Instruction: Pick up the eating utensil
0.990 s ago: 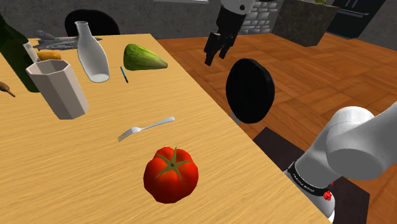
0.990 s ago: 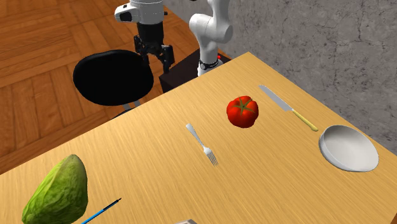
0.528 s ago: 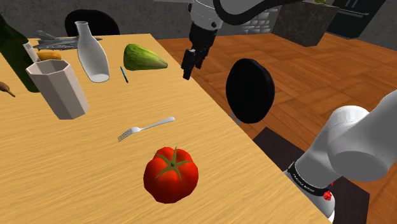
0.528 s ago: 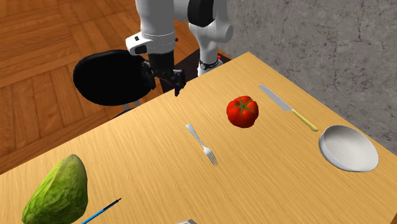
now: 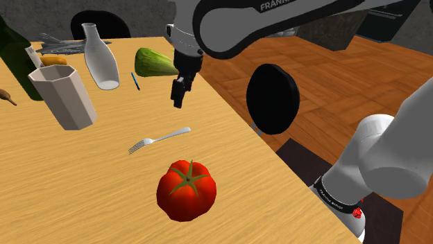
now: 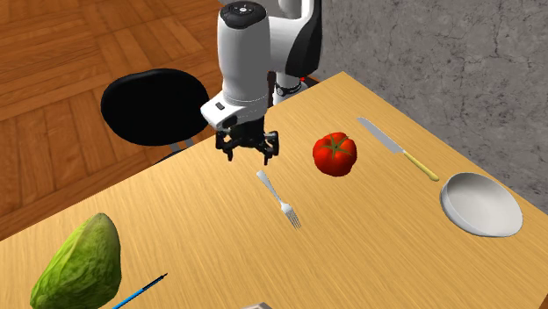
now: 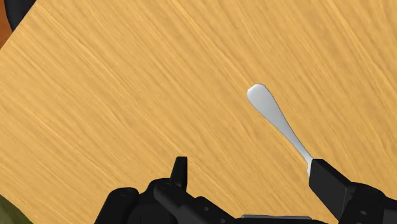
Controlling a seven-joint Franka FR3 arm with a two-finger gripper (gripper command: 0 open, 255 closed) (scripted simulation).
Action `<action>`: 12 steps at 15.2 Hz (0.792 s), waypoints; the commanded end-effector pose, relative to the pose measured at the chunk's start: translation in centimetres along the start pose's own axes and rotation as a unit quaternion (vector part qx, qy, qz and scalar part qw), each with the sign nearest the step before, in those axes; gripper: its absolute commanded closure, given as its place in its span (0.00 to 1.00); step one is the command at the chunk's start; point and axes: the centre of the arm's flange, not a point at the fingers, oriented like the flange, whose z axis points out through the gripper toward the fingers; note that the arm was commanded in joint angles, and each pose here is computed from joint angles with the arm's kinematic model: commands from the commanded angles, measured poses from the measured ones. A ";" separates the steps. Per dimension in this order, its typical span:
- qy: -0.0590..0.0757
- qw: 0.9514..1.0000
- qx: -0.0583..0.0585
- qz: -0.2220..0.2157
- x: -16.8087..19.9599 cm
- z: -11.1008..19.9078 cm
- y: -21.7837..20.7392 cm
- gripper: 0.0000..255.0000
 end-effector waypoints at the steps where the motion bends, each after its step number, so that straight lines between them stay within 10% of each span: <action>1: -0.001 1.000 0.000 -0.030 1.2 1.6 -1.7 0.00; 12: -0.006 0.985 0.000 -0.170 5.6 9.2 -11.1 0.00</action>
